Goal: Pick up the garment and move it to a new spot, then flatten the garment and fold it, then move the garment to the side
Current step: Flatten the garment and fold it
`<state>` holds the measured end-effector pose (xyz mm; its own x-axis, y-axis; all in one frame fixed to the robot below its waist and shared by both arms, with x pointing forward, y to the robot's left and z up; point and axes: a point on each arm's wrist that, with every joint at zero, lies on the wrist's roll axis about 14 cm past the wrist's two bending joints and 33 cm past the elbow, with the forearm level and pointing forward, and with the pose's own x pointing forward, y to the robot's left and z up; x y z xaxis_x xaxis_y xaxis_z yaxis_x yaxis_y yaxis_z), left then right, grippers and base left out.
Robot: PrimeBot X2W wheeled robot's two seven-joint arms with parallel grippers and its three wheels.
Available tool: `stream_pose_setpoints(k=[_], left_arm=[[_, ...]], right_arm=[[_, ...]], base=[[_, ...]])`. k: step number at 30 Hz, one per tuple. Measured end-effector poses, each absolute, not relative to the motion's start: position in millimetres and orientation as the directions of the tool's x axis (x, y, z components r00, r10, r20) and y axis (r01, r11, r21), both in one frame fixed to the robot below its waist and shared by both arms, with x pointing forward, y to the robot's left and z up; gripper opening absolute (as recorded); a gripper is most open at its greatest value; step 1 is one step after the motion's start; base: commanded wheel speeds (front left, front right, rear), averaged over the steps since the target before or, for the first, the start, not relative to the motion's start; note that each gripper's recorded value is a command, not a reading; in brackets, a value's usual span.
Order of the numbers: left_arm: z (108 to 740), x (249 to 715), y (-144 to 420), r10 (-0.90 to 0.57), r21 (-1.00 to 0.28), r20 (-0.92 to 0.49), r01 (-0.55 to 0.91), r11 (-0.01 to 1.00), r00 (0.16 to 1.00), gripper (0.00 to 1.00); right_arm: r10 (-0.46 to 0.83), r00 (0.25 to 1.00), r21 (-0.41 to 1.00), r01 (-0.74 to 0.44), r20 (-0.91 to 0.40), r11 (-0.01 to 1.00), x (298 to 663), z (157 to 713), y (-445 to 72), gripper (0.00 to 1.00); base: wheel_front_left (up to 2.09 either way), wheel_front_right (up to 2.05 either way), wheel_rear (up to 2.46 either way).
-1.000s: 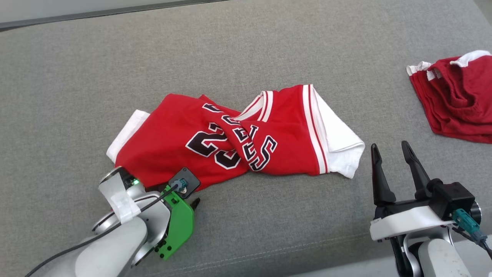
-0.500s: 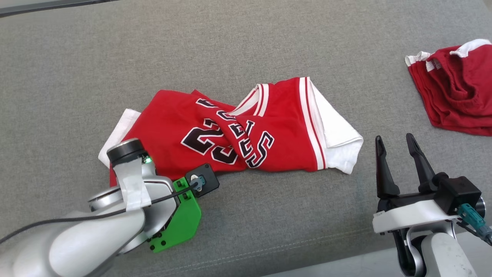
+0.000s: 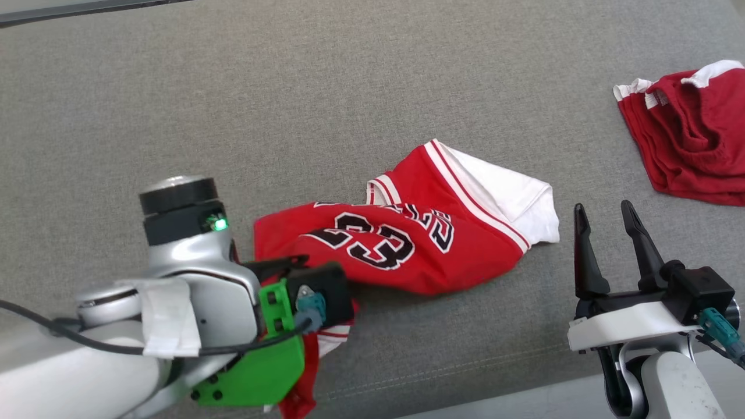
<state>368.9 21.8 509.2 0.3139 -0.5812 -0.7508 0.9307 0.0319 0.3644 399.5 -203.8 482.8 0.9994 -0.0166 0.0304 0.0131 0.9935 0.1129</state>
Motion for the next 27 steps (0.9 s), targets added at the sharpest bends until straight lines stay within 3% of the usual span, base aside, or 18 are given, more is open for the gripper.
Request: stream_pose_setpoints(k=[20,21,23,24,25,27], left_arm=[[455,461,45,-0.522,0.35,-0.748,0.912,0.214,0.41,0.0],[448,474,51,-0.511,0.352,-0.746,0.904,0.242,0.427,0.1],[442,489,58,-0.5,0.341,-0.743,0.894,0.29,0.445,0.46],[439,495,61,-0.503,0.324,-0.737,0.889,0.322,0.451,0.87],[438,503,62,-0.516,0.31,-0.722,0.882,0.355,0.461,1.0],[438,518,67,-0.53,0.285,-0.691,0.859,0.425,0.491,1.0]], right_arm=[[-0.045,0.999,0.116,0.042,0.018,0.992,406,478,-214,1.0],[-0.049,0.999,0.115,0.047,0.017,0.992,407,477,-216,1.0],[-0.054,0.998,0.113,0.052,0.015,0.992,408,476,-217,1.0],[-0.057,0.998,0.114,0.056,0.012,0.992,408,476,-218,1.0],[-0.06,0.998,0.117,0.059,0.01,0.991,408,475,-219,1.0],[-0.061,0.998,0.12,0.06,0.009,0.991,408,474,-219,1.0]], base=[[0.0,0.0,0.0],[0.0,0.0,0.0],[0.0,0.0,0.0],[0.0,0.0,0.0],[0.0,0.0,0.0],[0.0,0.0,0.0]])
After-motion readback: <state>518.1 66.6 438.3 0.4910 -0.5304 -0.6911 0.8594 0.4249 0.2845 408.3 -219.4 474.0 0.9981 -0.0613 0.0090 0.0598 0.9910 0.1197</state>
